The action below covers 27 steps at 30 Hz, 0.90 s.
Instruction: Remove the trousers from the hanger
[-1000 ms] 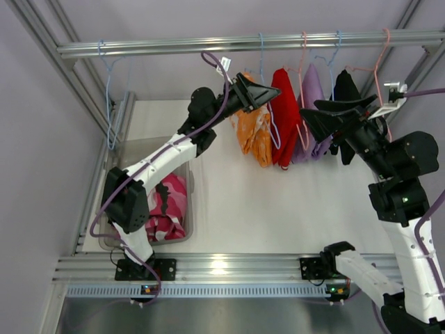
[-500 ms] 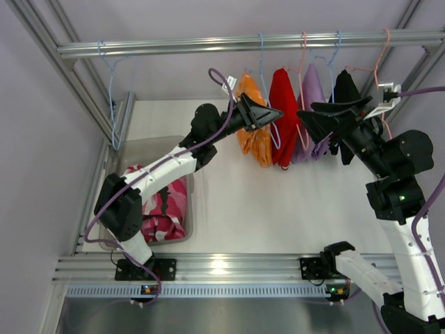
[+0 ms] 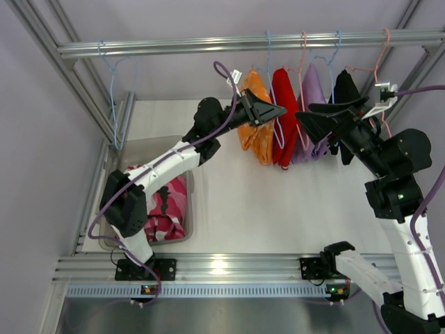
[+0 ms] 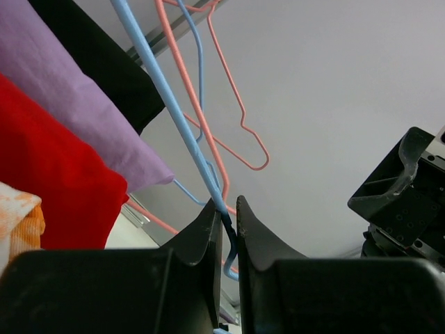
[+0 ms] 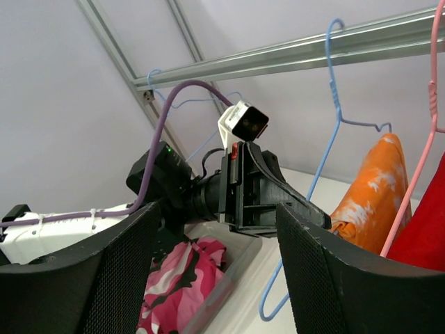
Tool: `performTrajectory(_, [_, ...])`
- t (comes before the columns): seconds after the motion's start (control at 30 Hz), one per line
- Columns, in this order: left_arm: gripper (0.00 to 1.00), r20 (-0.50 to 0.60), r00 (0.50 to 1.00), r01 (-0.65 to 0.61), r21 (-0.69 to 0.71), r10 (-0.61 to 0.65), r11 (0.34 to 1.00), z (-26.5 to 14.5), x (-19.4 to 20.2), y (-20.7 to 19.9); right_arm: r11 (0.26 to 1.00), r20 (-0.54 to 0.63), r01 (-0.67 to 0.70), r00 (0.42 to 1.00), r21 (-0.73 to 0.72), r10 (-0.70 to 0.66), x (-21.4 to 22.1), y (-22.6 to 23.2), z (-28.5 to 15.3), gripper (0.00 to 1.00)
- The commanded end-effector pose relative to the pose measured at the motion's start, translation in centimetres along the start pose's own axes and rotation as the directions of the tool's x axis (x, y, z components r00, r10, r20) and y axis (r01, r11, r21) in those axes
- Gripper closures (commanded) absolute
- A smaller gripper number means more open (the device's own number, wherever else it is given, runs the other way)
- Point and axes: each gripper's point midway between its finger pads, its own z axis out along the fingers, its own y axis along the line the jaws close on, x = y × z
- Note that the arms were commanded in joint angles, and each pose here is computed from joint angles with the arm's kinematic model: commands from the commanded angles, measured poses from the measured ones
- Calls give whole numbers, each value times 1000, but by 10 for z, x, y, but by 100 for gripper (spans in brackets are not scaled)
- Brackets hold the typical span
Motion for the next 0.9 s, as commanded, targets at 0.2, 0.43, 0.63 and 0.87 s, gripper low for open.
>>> performTrajectory(0.2, [100,148,907,-421,307,394,853,-14,-43,-136,999,8,6,1000,-36,-5,-2,4,0,34])
performTrajectory(0.43, [100,164,858,-513,255,487,819,-37,-41,-149,998,11,-14,1000,-53,14,0,7,0,33])
performTrajectory(0.63, [100,129,808,-588,207,574,782,-68,-26,-149,985,5,-111,994,-130,113,1,15,10,29])
performTrajectory(0.87, [100,103,750,-661,161,653,733,-106,-13,-155,928,-83,-225,974,-298,210,10,44,35,3])
